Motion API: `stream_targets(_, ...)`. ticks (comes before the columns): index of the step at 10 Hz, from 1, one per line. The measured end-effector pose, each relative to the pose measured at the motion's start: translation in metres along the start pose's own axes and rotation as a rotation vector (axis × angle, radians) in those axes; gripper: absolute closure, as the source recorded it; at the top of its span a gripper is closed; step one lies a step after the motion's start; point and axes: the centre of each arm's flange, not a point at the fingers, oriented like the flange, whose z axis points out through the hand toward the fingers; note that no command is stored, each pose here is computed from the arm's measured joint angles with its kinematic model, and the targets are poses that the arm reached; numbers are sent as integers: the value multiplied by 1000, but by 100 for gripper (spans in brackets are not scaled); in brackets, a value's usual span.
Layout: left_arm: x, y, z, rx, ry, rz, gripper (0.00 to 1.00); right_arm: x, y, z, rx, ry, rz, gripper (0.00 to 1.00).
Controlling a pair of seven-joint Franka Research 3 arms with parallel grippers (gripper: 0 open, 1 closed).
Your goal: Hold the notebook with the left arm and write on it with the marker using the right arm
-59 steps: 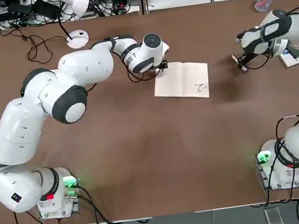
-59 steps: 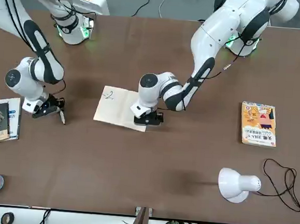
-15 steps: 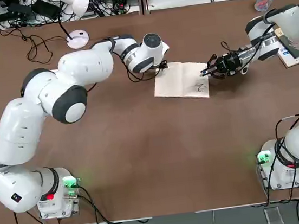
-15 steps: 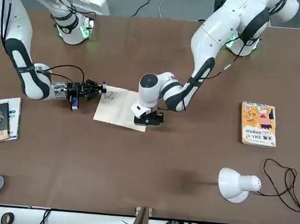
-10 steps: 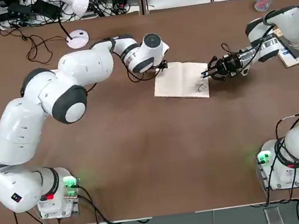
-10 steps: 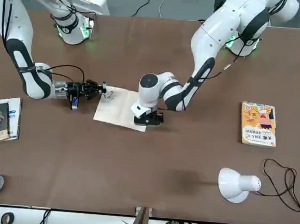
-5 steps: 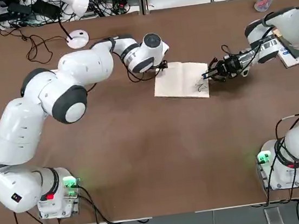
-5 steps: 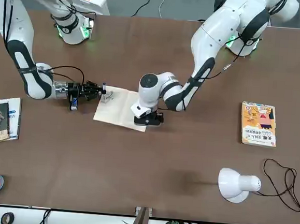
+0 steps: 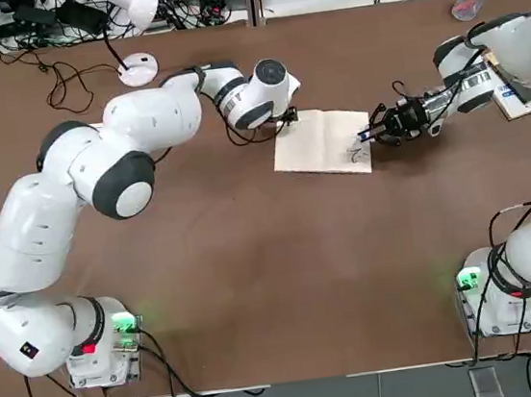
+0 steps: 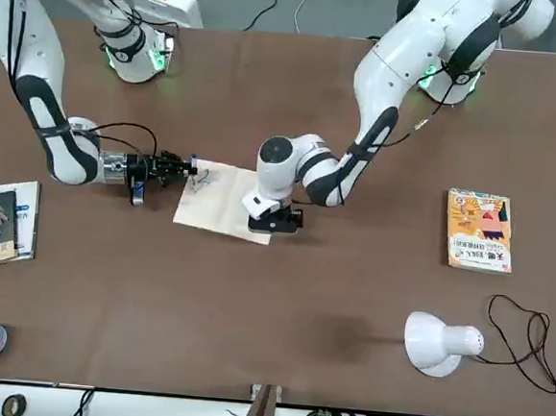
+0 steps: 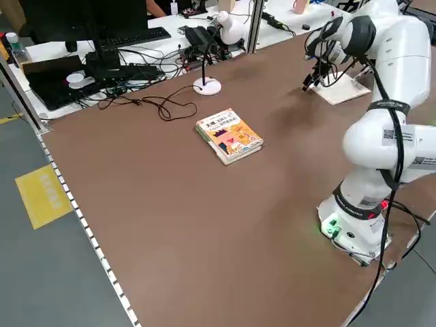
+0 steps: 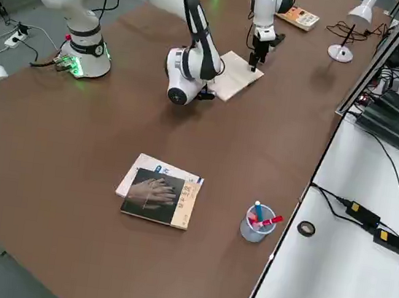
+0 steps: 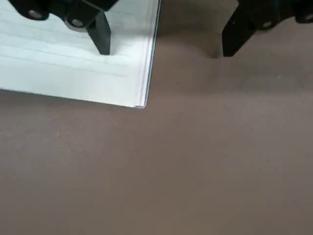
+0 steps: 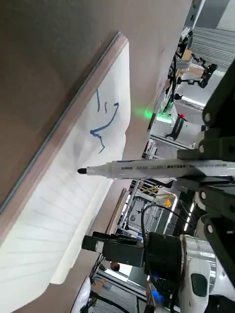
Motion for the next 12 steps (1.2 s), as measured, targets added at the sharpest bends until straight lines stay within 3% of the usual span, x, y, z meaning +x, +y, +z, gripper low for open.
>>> stream_targets(12, 0, 0, 0, 0, 0, 0, 0, 4, 5, 2, -3, -5, -10, 83)
